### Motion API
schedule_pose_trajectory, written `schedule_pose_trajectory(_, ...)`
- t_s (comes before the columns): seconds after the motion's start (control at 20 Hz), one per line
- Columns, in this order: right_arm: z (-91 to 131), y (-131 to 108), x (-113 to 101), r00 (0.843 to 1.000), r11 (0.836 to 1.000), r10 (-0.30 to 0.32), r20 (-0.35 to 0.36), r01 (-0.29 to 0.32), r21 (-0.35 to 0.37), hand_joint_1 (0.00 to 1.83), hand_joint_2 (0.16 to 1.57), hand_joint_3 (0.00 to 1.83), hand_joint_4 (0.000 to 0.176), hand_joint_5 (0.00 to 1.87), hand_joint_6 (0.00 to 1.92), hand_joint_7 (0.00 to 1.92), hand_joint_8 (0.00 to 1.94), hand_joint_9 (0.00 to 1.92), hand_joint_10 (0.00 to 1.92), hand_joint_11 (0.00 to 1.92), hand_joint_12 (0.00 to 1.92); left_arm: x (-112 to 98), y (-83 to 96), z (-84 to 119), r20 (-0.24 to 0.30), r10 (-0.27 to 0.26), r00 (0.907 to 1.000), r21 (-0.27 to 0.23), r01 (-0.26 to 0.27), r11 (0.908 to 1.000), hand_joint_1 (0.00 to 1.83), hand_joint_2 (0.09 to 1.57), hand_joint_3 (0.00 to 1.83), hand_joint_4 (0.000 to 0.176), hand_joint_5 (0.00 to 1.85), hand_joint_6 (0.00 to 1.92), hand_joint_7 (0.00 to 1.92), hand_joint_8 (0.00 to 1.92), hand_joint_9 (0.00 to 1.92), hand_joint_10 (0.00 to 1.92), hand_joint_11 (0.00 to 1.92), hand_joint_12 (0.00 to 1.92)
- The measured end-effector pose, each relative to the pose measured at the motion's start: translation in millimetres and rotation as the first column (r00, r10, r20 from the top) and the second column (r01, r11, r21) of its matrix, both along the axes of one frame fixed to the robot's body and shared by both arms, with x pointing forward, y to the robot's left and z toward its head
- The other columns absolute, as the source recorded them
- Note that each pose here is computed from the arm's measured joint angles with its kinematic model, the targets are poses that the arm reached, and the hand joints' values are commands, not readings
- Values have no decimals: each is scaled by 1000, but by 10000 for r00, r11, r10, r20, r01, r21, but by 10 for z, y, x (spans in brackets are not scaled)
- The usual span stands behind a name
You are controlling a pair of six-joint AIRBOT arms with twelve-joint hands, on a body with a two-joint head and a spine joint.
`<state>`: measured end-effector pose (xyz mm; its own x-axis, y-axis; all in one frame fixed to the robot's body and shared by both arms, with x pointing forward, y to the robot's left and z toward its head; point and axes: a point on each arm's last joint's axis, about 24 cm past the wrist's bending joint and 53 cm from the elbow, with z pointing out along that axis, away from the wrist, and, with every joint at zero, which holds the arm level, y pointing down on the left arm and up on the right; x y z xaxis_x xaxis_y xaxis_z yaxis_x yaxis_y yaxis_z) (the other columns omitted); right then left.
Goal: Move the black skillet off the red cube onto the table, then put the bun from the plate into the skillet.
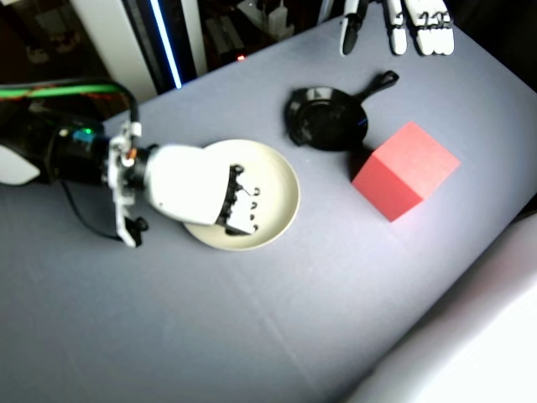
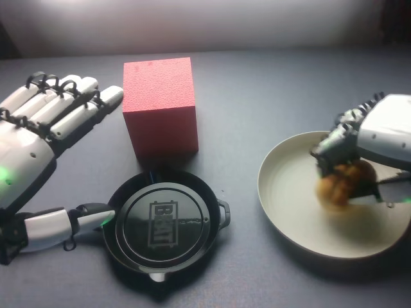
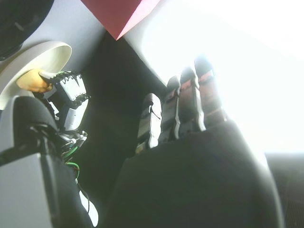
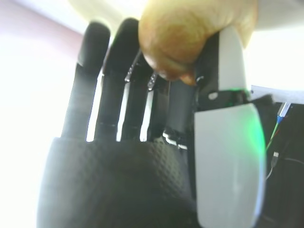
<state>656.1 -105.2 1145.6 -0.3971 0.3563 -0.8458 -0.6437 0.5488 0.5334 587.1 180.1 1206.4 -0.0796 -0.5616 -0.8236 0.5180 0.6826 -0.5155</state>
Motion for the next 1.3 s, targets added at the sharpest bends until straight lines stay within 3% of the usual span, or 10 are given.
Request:
schedule_pose_trajectory(0.1,261,142,-124,9972,9947,498,556,-545,867,1380,1110,0,0,913,870,1018,976,929,1227,818,1111,-17,52,-17,-92,155,9998,-86,-156,9998,411,1097,9,34,81,4,57,0,98,3,0,487)
schedule_pose_trajectory(0.25,557,429,-302,9821,9733,1337,1325,-1553,1693,1385,1087,0,0,905,979,1078,781,1016,1106,872,1083,6,191,70,150,576,9982,-245,-572,9981,485,1203,11,121,83,2,84,5,66,5,0,240)
schedule_pose_trajectory(0.45,790,971,-554,9447,9254,2597,2001,-3027,2282,1237,1121,0,0,956,898,1011,1102,1001,985,797,1445,10,443,166,511,1353,9895,-546,-1325,9897,411,1263,2,109,119,8,95,2,102,4,0,279)
schedule_pose_trajectory(0.5,813,1096,-623,9339,9124,2876,2122,-3346,2357,1242,1159,2,0,956,789,883,1406,946,1475,839,1773,19,501,149,444,1558,9868,-582,-1531,9865,368,1287,5,109,117,3,93,1,103,2,0,353)
schedule_pose_trajectory(0.6,821,1300,-719,9175,8946,3283,2244,-3783,2378,1248,1161,0,0,971,750,872,1446,926,1630,902,1865,40,606,138,379,1911,9808,-601,-1887,9802,376,1301,6,108,122,3,95,1,102,1,0,356)
schedule_pose_trajectory(0.65,821,1411,-751,9098,8873,3459,2296,-3967,2354,1262,1132,0,0,986,726,972,1269,976,1418,929,1737,65,680,147,417,2127,9762,-586,-2101,9759,398,1330,4,51,155,5,151,8,117,10,0,390)
schedule_pose_trajectory(1.05,794,2055,-729,9035,8729,3825,1935,-4220,2450,1208,1135,2,0,966,914,928,1179,751,1129,549,1535,183,1036,99,296,3211,9466,-586,-3190,9459,385,1223,0,97,249,0,249,0,220,2,0,821)
schedule_pose_trajectory(1.15,726,2066,-680,9104,8871,3718,1813,-4060,2195,1168,1189,0,31,871,1100,808,1309,638,671,177,1332,199,1038,28,37,3256,9455,-604,-3248,9439,524,1256,3,36,238,5,222,1,184,1,0,822)
schedule_pose_trajectory(1.25,691,2046,-627,9175,8991,3564,1768,-3882,2023,1030,1150,0,96,893,1111,560,768,515,655,89,1317,198,1033,26,32,3238,9461,-612,-3230,9444,500,1243,0,74,235,1,210,3,181,5,0,863)
schedule_pose_trajectory(1.3,689,2046,-624,9179,8998,3553,1766,-3870,2015,1069,1089,0,68,753,488,527,607,490,676,103,1318,197,1047,35,55,3287,9444,-656,-3277,9425,566,1259,4,80,225,1,220,5,190,8,0,889)
